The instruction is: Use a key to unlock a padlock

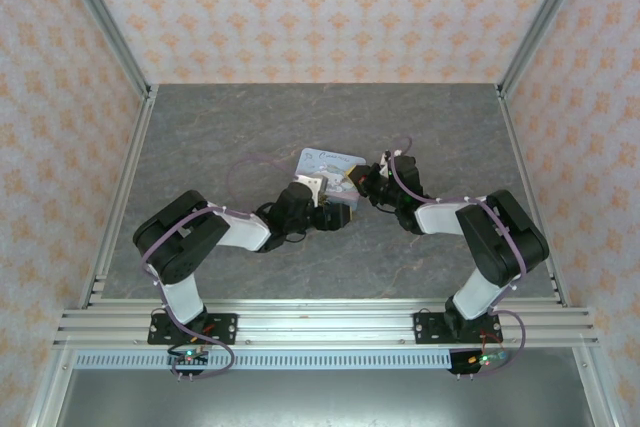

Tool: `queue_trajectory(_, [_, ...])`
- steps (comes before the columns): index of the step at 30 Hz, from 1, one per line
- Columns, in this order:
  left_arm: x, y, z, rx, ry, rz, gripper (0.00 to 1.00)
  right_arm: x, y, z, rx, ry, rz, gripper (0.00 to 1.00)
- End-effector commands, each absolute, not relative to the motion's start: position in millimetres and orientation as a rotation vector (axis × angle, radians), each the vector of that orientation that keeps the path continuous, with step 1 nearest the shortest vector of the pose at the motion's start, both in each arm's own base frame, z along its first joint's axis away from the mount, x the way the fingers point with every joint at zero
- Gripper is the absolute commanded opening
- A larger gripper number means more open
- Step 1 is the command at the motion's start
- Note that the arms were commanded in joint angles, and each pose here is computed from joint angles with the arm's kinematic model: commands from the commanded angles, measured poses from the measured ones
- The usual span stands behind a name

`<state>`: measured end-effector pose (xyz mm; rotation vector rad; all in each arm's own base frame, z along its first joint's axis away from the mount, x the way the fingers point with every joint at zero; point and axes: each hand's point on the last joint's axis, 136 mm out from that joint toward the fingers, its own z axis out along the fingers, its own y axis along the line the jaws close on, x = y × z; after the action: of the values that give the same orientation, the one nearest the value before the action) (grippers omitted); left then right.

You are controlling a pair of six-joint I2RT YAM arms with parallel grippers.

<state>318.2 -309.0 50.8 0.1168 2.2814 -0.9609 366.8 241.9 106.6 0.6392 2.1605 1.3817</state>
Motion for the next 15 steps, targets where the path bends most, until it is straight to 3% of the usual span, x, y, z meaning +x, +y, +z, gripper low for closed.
queue_trajectory(1, [323.5, -311.0, 74.0, 0.019, 2.195, -1.084, 0.86, 372.4, 241.2, 108.5, 0.633, 2.145, 1.383, 0.0])
queue_trajectory(9, [323.5, -312.4, 77.7, -0.087, 2.154, -1.188, 0.84, 370.0, 238.7, 104.2, 0.64, 2.148, 1.375, 0.0])
queue_trajectory(15, [323.5, -313.7, 64.7, -0.038, 2.23, -1.096, 0.85, 369.5, 238.8, 102.8, 0.641, 2.149, 1.377, 0.0])
